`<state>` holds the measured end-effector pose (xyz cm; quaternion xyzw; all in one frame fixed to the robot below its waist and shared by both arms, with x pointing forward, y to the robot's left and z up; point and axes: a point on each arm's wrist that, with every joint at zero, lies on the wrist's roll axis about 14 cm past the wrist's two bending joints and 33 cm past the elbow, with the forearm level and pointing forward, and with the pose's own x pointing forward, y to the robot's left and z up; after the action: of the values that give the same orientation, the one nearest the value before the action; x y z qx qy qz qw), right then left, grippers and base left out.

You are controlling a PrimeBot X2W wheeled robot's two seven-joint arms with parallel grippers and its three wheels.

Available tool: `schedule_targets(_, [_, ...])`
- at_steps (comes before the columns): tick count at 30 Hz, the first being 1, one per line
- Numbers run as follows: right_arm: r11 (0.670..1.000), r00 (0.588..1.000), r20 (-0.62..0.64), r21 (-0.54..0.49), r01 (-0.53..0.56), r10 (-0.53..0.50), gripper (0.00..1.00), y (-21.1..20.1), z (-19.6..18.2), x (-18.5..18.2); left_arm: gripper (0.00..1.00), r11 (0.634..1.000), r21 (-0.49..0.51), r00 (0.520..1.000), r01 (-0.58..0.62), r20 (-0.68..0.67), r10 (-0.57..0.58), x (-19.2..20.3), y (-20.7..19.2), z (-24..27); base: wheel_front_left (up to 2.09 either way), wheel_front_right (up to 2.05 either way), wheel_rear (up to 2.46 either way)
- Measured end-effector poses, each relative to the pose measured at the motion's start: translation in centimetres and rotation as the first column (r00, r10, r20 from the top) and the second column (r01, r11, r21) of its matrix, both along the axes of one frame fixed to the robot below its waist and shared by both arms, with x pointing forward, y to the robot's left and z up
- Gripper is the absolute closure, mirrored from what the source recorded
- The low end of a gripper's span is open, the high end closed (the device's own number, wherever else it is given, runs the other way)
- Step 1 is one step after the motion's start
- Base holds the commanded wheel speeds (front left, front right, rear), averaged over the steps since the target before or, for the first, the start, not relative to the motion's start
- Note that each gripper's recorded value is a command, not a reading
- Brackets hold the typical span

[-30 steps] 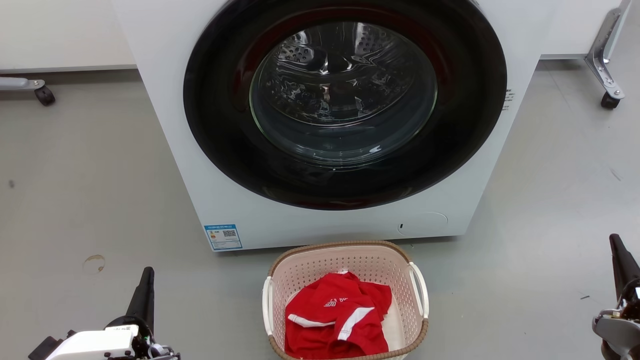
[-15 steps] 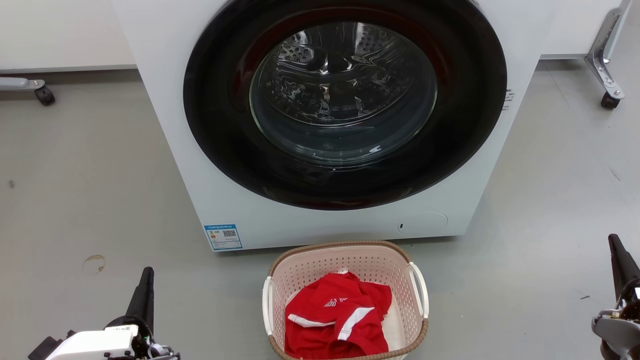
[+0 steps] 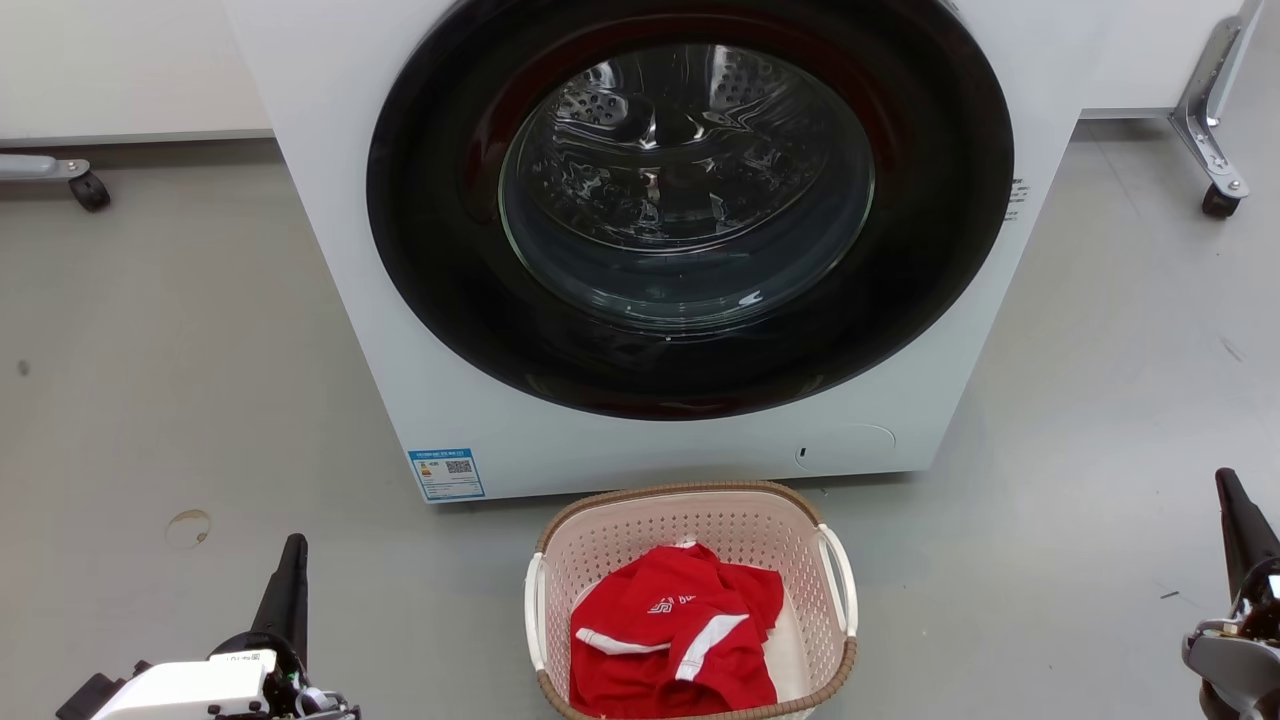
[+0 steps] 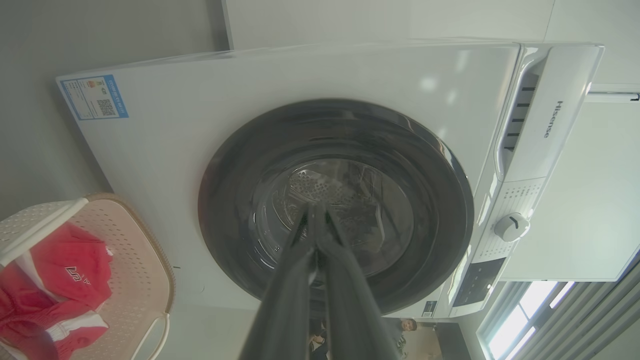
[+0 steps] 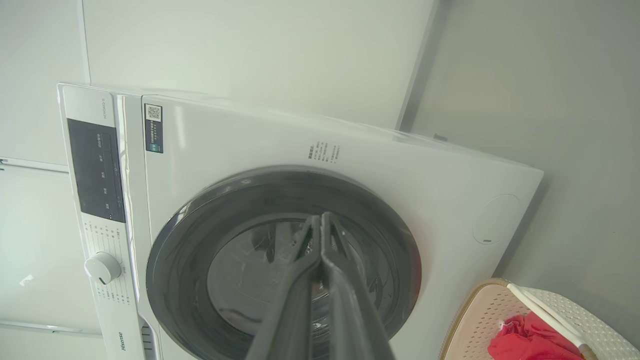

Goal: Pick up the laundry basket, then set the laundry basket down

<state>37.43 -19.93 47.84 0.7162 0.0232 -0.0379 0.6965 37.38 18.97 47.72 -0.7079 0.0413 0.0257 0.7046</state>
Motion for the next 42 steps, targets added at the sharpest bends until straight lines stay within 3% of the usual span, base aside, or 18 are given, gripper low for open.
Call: schedule_targets(42, [1.000, 1.000, 0.000, 0.001, 0.004, -0.004, 1.00, -0.11, 0.00, -0.01, 1.00, 1.000, -0.003, 1.000, -0.001, 0.000, 0.001, -0.01, 0.02, 0.00, 0.00, 0.00, 0.00])
